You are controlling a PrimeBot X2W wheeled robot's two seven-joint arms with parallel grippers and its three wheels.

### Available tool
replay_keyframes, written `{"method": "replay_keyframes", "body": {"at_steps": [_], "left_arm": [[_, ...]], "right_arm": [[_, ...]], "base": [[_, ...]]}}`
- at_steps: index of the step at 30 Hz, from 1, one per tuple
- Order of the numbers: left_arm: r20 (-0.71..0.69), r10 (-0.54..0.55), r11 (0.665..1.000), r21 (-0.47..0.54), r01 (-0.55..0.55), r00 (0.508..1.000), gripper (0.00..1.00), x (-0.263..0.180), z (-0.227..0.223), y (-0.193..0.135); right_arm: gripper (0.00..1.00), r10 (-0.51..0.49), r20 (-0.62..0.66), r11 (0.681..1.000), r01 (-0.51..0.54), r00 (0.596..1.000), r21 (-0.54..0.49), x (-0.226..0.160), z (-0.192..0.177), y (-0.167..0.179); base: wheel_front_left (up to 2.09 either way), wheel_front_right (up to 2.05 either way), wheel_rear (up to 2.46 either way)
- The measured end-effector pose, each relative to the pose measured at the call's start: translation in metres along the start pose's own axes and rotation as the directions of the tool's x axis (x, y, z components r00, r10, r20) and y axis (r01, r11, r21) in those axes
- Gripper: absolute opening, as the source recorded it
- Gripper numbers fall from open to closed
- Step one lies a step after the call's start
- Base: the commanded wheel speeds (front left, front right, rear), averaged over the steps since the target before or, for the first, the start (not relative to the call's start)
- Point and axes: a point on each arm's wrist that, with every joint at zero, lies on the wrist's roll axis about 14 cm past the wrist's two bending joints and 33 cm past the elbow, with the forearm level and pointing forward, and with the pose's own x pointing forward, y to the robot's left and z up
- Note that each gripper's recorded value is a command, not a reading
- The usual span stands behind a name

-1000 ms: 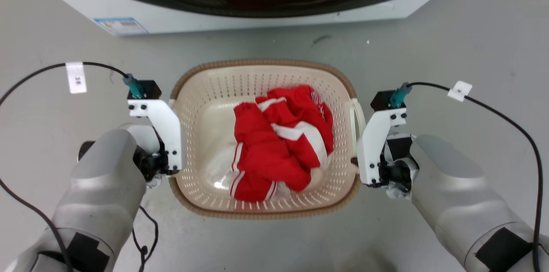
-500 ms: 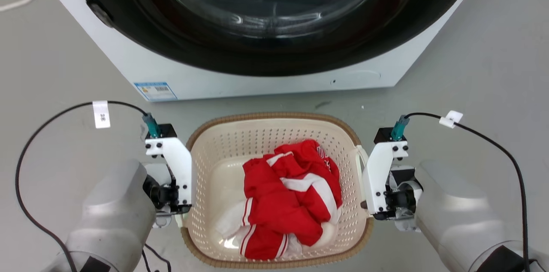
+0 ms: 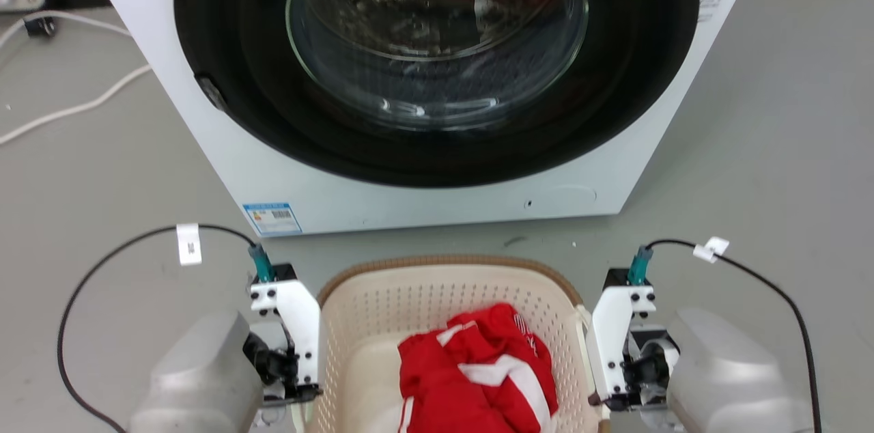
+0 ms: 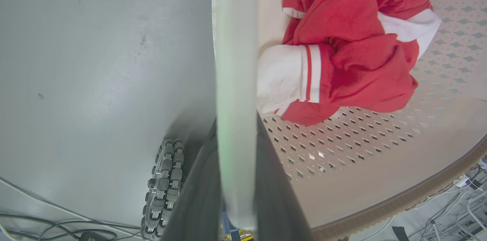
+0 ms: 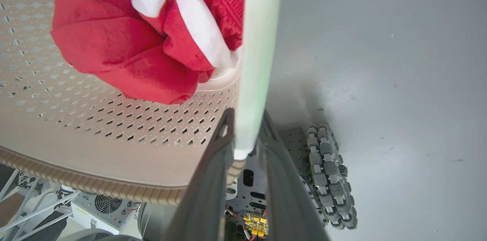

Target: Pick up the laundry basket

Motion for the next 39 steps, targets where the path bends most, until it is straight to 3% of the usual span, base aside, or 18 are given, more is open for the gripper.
{"method": "replay_keyframes", "body": {"at_steps": [11,39], "left_arm": [[0.016,-0.024,0.999,-0.023,0.024,1.0,0.0,-0.015,-0.032,-0.014],[0.154,-0.028,1.0,0.009,0.027,0.988,0.0,-0.031,-0.009,-0.021]], "right_arm": [[0.0,-0.014,0.036,1.0,0.014,0.999,-0.005,-0.018,-0.023,0.0],[0.0,-0.06,0.132,0.996,0.067,0.989,-0.051,-0.044,0.007,-0.002]], "base": [[0.0,0.0,0.0],[0.0,0.0,0.0]]}}
